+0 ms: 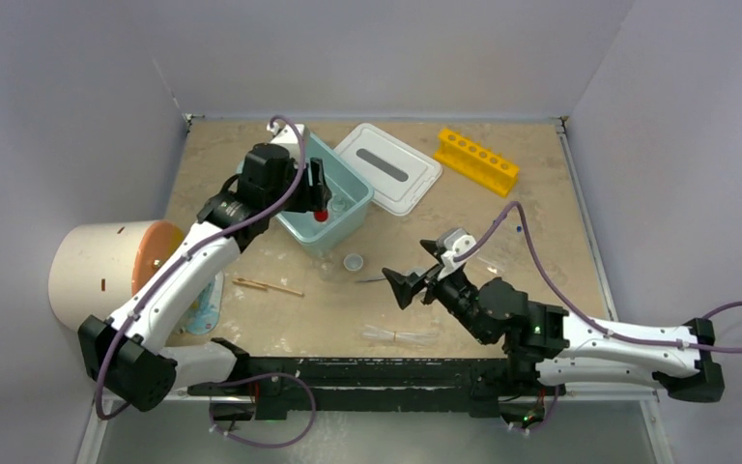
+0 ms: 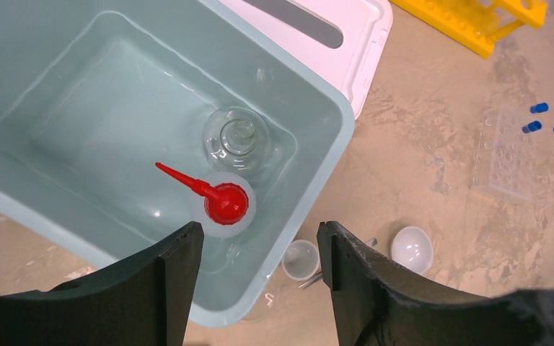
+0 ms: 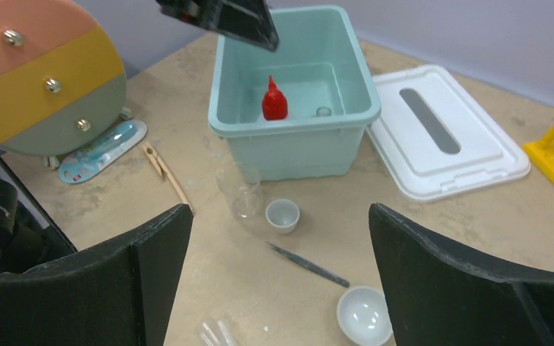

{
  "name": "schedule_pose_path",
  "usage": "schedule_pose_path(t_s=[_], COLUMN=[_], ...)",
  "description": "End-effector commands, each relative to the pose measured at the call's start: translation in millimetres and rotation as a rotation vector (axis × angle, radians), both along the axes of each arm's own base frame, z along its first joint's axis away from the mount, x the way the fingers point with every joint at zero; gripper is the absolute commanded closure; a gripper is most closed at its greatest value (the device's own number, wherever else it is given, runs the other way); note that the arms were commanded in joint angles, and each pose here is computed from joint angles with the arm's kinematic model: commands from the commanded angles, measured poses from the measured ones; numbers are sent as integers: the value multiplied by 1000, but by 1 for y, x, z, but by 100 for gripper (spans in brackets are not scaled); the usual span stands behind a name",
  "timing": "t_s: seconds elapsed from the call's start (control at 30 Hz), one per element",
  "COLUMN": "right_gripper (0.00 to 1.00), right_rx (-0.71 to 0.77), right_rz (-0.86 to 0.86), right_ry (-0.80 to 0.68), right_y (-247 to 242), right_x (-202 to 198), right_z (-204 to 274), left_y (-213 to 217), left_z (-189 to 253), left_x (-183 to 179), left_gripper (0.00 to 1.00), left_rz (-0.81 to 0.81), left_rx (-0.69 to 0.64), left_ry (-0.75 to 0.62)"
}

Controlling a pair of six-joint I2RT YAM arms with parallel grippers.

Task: Organize the chemistry lab equipment

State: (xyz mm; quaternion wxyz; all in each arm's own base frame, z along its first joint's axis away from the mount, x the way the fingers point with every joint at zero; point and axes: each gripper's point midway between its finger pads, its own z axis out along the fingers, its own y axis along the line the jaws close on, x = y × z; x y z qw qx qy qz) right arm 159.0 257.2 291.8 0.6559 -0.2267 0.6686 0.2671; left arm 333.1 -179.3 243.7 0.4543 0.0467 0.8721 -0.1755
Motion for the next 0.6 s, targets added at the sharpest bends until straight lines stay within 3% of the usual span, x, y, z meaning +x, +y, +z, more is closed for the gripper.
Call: schedule_pose_path(t_s=[0.0, 0.3, 0.57], right_gripper=[5, 14, 24], right_rx=[79, 119, 272], right_rz=[-86, -123, -256], right_ry=[106, 333, 541], right_y=[0, 25, 61], right_x=[9, 66, 101], right_z=[2, -19, -31], left_y=[11, 40, 45], left_z=[40, 88, 71], left_x=[-15, -47, -72], left_gripper=[40, 40, 40], left_rz=[-26, -2, -37], left_rx=[17, 49, 36], left_ry=[-80, -170, -155])
